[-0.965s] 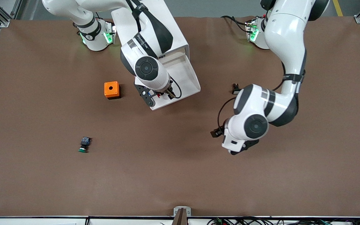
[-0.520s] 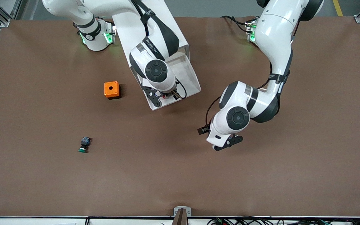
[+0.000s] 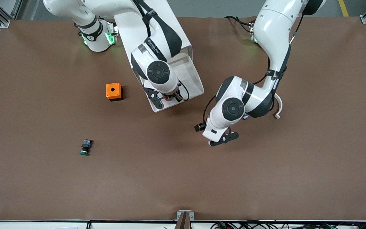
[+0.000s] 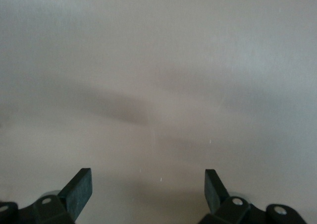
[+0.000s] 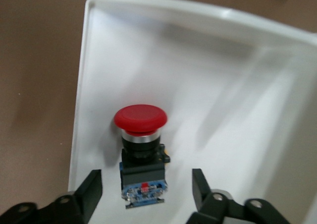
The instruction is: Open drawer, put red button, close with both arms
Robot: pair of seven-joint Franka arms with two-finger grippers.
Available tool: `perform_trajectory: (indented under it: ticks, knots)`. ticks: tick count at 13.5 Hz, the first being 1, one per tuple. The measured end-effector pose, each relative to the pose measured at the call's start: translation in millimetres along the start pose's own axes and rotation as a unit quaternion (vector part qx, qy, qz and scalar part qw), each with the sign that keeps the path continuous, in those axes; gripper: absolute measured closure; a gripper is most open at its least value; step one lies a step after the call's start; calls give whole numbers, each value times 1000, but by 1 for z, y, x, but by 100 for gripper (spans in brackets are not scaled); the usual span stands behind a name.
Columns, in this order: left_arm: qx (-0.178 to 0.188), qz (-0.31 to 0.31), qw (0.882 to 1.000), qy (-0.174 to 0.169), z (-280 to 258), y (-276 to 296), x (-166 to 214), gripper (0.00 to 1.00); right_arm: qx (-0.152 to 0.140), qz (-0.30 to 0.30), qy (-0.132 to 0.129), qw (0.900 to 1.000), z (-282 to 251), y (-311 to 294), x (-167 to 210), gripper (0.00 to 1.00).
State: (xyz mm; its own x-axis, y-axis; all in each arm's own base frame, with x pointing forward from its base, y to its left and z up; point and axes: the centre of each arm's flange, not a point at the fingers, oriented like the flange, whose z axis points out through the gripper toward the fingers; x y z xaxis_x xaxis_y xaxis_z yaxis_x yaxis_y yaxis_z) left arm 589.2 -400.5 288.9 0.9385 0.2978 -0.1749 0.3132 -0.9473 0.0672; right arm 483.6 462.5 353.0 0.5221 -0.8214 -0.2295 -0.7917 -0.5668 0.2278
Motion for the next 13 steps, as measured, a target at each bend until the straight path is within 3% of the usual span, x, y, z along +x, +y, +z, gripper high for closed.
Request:
perform_trajectory:
  ticks: [2, 5, 9, 13]
  knots:
    - [6, 8, 1000, -5, -2, -2, -20, 0, -23, 8, -5, 1000, -49, 11, 16, 0]
    - [8, 19, 1000, -11, -3, -2, -42, 0, -40, -10, -26, 999, -146, 46, 79, 0]
    - [-1, 28, 1000, -3, 15, 27, -87, 0, 15, -104, -41, 994, -244, 112, 173, 0]
    - [3, 29, 1000, -7, 26, 52, -132, 0, 26, -250, -16, 968, -276, 176, 254, 0]
